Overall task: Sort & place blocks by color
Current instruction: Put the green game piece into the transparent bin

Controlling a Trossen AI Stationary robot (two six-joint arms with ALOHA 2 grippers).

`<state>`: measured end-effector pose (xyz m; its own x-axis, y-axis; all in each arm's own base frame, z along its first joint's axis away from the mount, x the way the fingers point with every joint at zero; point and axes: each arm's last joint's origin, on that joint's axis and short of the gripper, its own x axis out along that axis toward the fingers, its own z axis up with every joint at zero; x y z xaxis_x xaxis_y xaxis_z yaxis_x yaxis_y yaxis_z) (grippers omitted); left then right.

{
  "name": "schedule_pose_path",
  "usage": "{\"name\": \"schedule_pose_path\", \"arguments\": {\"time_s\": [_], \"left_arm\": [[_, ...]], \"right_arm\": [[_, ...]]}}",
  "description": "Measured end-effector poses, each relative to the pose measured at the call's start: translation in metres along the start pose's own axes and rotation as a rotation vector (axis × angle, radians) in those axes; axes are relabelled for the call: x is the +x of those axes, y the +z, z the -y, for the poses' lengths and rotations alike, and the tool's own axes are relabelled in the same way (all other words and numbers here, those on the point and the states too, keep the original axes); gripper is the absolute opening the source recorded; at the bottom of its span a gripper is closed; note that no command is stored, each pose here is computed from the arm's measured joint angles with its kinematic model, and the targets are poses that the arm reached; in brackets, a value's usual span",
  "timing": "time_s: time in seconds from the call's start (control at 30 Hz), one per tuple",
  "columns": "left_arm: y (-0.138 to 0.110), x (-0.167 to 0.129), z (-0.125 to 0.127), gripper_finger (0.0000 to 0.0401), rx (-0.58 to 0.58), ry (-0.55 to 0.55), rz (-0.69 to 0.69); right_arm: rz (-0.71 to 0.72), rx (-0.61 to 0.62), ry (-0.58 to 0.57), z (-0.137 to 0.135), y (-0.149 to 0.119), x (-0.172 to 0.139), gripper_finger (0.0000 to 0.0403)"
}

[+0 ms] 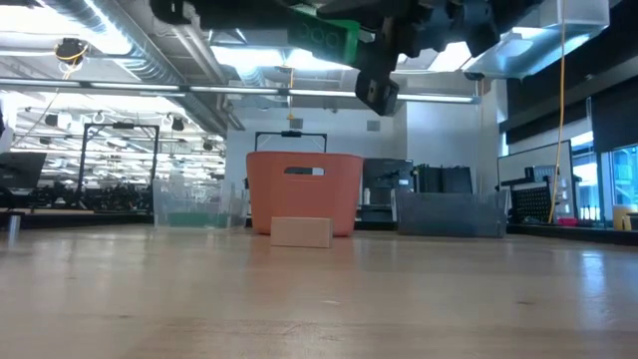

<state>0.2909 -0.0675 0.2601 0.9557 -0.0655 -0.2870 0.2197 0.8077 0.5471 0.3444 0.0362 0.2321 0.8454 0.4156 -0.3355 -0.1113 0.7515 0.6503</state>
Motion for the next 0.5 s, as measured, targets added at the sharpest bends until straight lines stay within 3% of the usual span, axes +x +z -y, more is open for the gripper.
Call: {"name": "schedule_pose_path", "arguments": {"time_s": [0.3, 0.5], "left_arm": [[-0.0026, 0.0047, 0.0029, 0.0294, 0.006, -0.012, -0.005], [-0.0041, 0.0067, 0.0042, 0.0242, 0.008, -0.016, -0.011]], "right_arm": [[-0.003, 0.024, 0.005, 0.0004, 0.0000, -0.0001, 0.0140], [-0.002, 0.044, 0.008, 0.0002, 0.0003, -0.0001, 0.0140]]}}
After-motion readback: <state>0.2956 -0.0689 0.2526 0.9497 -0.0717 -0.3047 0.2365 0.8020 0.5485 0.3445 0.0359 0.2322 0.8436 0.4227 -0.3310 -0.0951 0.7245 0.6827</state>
